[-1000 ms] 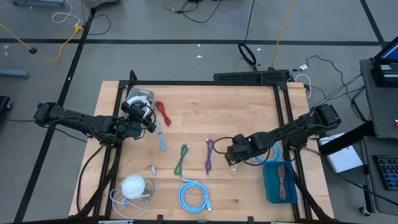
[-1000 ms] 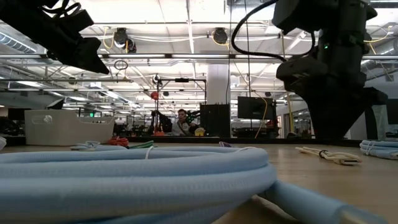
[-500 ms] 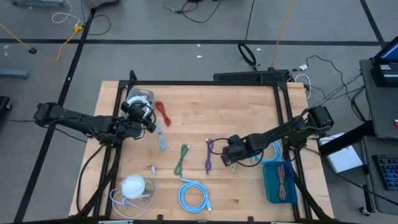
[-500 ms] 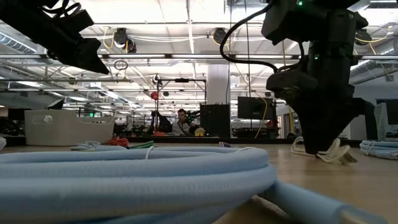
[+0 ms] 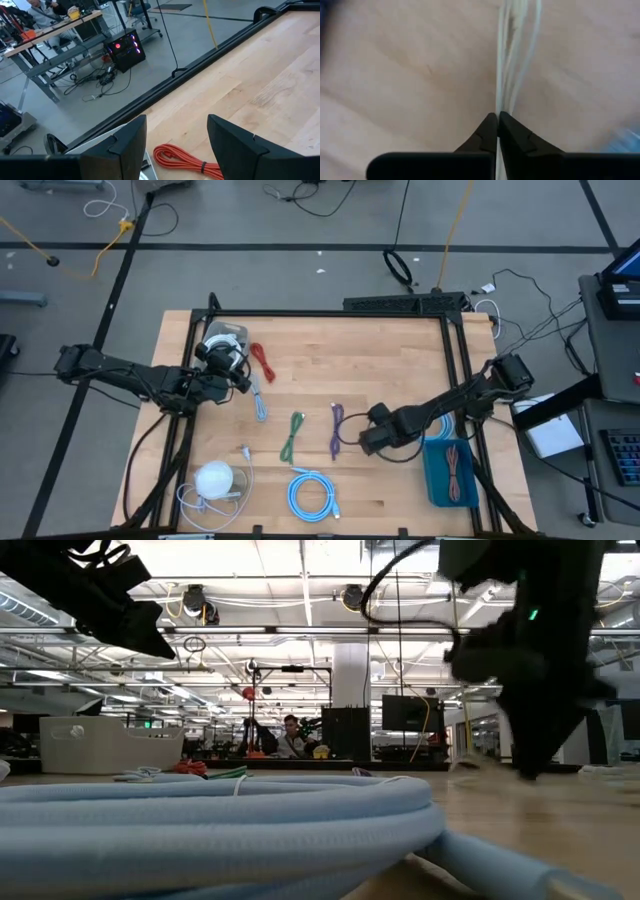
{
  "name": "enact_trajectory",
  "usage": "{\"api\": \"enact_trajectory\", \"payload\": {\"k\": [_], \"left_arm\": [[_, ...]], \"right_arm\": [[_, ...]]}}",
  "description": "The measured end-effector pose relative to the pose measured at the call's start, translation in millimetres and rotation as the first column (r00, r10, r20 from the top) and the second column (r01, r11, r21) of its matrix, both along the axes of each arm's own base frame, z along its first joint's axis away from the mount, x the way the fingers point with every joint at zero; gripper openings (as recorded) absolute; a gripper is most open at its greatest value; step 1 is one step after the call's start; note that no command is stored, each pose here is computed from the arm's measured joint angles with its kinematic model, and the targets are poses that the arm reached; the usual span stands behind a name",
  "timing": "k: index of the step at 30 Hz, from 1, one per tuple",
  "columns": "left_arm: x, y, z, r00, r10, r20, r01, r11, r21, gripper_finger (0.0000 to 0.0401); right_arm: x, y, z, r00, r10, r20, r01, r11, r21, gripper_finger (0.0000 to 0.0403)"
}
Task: Pick & Place USB Port
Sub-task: Put the white USB cable into the blue basket
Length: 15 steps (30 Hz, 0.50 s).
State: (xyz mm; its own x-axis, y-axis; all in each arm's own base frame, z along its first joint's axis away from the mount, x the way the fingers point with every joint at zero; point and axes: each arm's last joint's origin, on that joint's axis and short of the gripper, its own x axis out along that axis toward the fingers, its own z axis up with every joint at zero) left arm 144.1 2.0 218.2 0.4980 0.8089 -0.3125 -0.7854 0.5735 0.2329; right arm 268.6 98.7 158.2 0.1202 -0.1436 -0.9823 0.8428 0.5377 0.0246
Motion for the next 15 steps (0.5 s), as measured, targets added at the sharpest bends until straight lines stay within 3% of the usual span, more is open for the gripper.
{"api": "enact_trajectory", "payload": {"k": [5,10,15], "left_arm": [[0.0,0.0,0.0,1.0,0.0,-0.001,0.0,1.0,0.0,0.0211],[-0.1,0.0,0.0,1.0,-0.001,-0.004,0.001,1.0,0.002,0.0211],[-0.9,0.2,-5.6,1.0,0.0,-0.013,0.0,1.0,0.005,0.0211]], "right_arm": [[-6.9,19.3,64.2,0.988,-0.063,-0.138,0.049,0.993,-0.104,0.0001],[-25.8,48.2,117.9,0.971,-0.177,-0.162,0.157,0.979,-0.131,0.0001],[-53.3,86.4,124.3,0.938,-0.294,-0.183,0.288,0.956,-0.057,0.0]]}}
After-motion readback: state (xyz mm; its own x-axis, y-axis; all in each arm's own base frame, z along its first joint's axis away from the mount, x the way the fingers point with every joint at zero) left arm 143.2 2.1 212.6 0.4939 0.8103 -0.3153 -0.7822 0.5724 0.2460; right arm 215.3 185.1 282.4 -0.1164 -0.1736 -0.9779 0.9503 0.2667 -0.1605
